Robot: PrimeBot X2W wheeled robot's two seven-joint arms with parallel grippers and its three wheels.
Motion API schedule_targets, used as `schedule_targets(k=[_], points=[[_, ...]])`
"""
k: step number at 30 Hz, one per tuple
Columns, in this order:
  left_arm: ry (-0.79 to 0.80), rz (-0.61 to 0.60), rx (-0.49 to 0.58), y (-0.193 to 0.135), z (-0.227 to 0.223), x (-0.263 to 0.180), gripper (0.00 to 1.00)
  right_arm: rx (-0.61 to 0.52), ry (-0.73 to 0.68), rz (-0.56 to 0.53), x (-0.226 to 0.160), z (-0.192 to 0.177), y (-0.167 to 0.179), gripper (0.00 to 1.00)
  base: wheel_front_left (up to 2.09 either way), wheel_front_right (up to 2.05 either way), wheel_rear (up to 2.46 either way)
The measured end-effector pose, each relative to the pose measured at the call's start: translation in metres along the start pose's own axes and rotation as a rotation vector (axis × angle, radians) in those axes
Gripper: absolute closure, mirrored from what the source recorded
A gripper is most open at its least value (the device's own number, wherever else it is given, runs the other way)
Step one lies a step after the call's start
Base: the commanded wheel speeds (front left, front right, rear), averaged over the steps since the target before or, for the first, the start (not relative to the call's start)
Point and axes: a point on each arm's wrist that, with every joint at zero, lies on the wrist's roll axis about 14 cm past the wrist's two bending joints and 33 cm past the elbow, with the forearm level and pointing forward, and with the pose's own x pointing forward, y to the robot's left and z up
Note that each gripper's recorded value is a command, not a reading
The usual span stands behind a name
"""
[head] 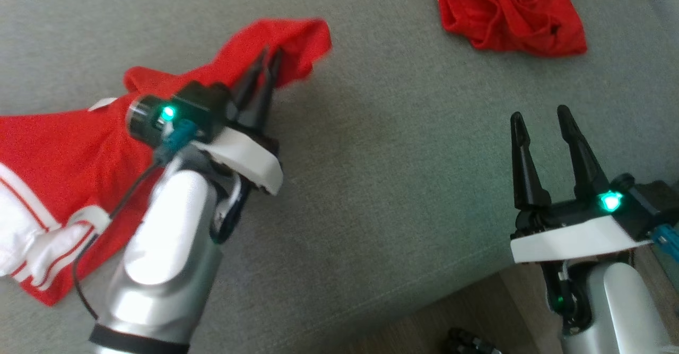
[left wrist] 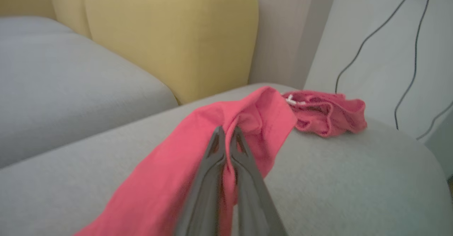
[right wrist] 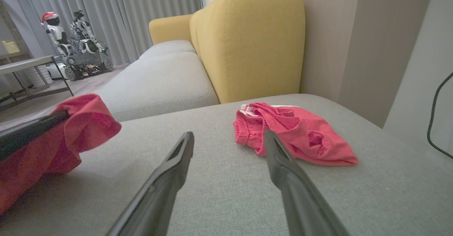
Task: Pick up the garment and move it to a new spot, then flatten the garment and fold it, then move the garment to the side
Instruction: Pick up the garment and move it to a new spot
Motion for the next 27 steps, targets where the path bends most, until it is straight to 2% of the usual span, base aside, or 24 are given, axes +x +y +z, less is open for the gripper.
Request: schedule_targets(k=[4,5,6,7,11,15,19,20,27], points=[[0.1,-0.035,-0.063,-0.013,-0.038,-0.001,1.0,-0.001,0.01,-0.013,0.005,-0.005,-0.005,0.0,0.0,0.0,0.0],[0.12,-0.036,-0.07,-0.013,-0.044,-0.002,0.97,-0.001,0.008,-0.011,0.007,-0.005,-0.004,0.0,0.0,0.0,0.0],[0.13,-0.037,-0.073,-0.014,-0.048,-0.004,0.6,-0.001,0.004,-0.007,0.009,-0.004,-0.003,0.0,0.0,0.0,0.0],[0.138,-0.04,-0.068,-0.015,-0.049,-0.006,0.0,0.0,0.0,-0.002,0.01,-0.003,-0.002,0.0,0.0,0.0,0.0],[0.124,-0.036,-0.049,-0.016,-0.044,-0.012,0.0,0.01,-0.001,0.021,0.013,-0.004,0.006,0.0,0.0,0.0,0.0],[0.083,0.02,-0.025,-0.007,-0.03,-0.022,0.0,0.008,-0.015,0.05,0.016,0.0,0.014,0.0,0.0,0.0,0.0],[0.031,0.153,-0.008,0.018,-0.014,-0.042,0.0,0.005,-0.026,0.088,0.02,0.004,0.027,0.0,0.0,0.0,0.0],[0.031,0.153,-0.008,0.018,-0.014,-0.042,0.0,0.005,-0.026,0.088,0.02,0.004,0.027,0.0,0.0,0.0,0.0],[-0.017,0.416,0.025,0.079,0.009,-0.099,0.0,0.006,-0.031,0.16,0.028,0.008,0.051,0.0,0.0,0.0,0.0]])
